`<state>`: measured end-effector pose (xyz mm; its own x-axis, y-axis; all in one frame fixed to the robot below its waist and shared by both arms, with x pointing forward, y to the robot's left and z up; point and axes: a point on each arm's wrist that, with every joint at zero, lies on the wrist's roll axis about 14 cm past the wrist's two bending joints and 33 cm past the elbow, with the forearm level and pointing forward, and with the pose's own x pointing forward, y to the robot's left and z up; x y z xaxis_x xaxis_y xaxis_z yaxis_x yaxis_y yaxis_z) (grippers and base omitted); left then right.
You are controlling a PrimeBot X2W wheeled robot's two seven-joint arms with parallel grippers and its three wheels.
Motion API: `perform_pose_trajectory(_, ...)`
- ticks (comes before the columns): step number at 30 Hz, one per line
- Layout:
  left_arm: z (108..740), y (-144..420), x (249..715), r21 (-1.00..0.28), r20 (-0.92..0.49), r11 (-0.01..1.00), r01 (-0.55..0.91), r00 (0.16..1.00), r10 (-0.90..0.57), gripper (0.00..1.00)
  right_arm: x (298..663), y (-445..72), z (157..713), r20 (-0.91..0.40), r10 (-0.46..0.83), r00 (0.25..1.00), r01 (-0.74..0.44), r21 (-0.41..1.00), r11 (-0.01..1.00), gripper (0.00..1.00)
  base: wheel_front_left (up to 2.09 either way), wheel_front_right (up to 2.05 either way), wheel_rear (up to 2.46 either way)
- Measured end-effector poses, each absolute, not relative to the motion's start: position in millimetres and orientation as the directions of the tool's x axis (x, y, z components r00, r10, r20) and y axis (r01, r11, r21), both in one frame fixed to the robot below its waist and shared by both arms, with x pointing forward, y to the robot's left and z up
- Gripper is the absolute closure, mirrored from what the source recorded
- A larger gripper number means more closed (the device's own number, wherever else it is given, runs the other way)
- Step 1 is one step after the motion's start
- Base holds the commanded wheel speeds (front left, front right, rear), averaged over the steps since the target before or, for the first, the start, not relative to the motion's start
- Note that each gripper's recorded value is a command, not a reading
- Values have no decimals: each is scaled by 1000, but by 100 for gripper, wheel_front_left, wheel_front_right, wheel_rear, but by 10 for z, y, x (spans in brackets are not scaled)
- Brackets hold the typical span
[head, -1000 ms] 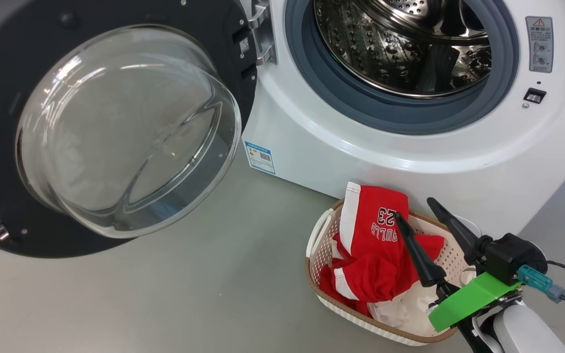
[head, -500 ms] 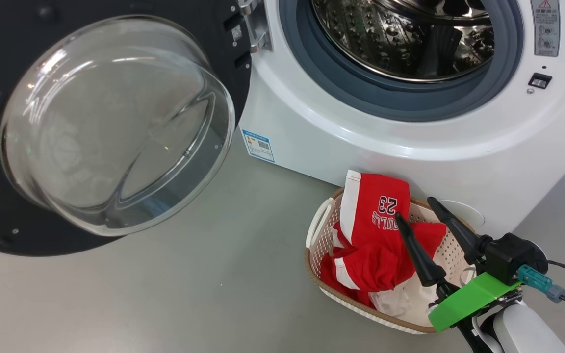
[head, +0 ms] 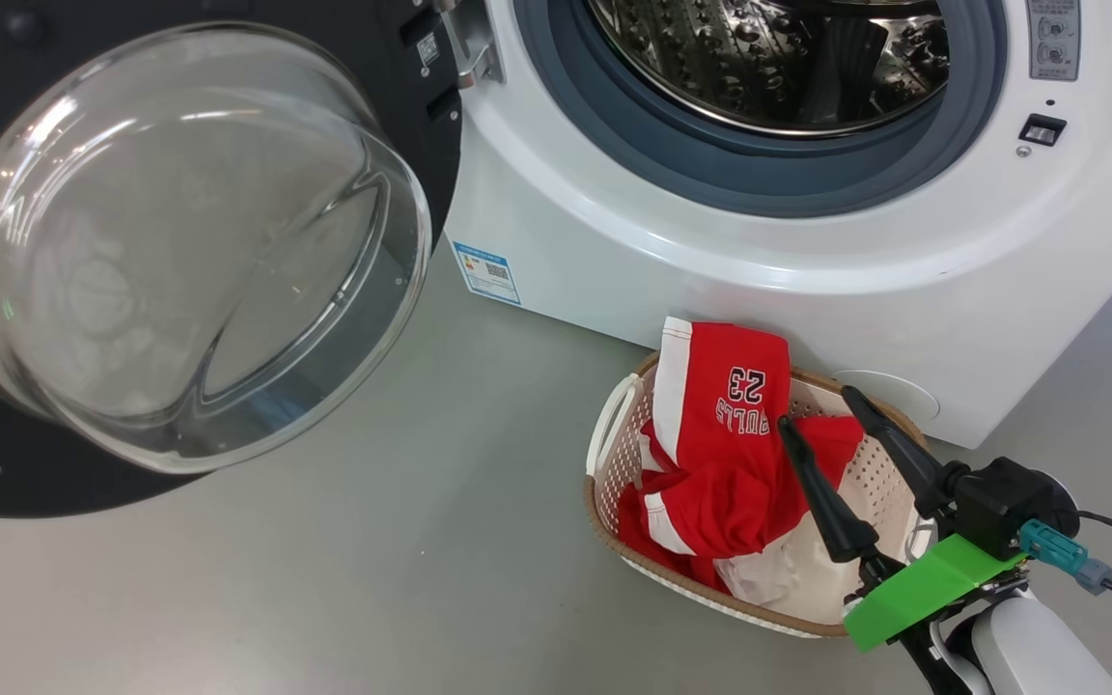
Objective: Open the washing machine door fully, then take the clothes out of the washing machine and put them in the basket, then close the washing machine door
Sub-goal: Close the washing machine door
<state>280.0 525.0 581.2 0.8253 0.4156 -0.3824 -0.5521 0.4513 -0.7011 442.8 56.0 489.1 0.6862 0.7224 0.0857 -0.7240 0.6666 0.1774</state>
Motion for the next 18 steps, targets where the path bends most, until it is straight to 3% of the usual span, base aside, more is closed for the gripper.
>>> perform_pose_trajectory(18, 5750, 4777, 2749, -690, -476, 552, -468, 868, 142, 100, 4454, 519, 4998, 106, 708, 698, -715, 163, 680, 0, 0, 0, 0)
